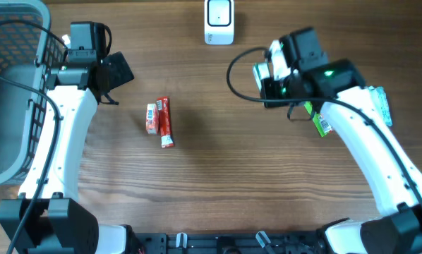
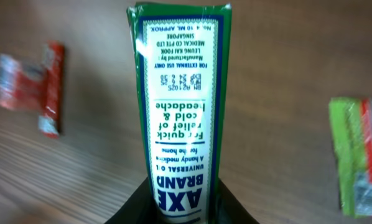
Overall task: Scan the item barcode
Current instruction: 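Lift the AXE box up toward the white scanner with the right gripper, then hold the AXE box's barcode face against the scanner window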
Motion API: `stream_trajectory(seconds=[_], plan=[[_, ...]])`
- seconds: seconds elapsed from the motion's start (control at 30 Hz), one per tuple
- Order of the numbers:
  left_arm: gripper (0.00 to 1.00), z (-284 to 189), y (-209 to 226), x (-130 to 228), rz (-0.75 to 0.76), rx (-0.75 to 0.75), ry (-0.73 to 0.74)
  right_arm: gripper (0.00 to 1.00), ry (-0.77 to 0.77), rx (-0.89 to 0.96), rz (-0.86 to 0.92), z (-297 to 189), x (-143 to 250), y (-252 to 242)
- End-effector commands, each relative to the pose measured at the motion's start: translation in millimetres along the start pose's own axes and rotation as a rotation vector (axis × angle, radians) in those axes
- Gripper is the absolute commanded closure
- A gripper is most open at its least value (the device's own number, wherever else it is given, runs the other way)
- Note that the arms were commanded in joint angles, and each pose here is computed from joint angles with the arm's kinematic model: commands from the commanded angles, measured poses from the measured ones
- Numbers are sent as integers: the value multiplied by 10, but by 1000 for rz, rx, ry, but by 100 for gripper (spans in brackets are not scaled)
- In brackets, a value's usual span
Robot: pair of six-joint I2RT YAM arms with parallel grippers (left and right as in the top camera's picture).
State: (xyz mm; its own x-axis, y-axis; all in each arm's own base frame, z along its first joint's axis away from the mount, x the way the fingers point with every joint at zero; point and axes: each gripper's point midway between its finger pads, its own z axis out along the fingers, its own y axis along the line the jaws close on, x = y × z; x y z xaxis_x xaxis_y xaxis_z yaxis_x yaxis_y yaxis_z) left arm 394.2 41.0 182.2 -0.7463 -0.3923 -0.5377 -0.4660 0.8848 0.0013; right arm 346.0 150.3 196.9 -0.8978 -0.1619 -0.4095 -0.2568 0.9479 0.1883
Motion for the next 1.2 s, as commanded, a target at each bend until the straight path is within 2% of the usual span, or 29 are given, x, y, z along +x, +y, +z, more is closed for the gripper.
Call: stream_trajectory(seconds=[0.0, 0.17, 0.33, 0.47, 0.73, 1.0, 1.17], plan=[[0, -22, 33, -46, 5, -10, -14, 72, -95, -36, -37, -443, -316, 150], [0, -24, 33, -46, 5, -10, -14, 72, -118, -10, -70, -639, -664, 185], [0, -22, 33, -46, 5, -10, -14, 73, -132, 26, -124, -526, -1050, 178], [0, -24, 33, -46, 5, -10, -14, 76, -162, 87, -146, -148, -1328, 64], [0, -22, 33, -46, 5, -10, -14, 80, -171, 186, -231, 583, -1611, -145], [0, -24, 33, -46, 5, -10, -14, 80, -264, 267, -310, 1051, -1927, -148], [0, -22, 33, -46, 5, -10, -14, 80, -309, 405, -404, 1265, -2085, -188]])
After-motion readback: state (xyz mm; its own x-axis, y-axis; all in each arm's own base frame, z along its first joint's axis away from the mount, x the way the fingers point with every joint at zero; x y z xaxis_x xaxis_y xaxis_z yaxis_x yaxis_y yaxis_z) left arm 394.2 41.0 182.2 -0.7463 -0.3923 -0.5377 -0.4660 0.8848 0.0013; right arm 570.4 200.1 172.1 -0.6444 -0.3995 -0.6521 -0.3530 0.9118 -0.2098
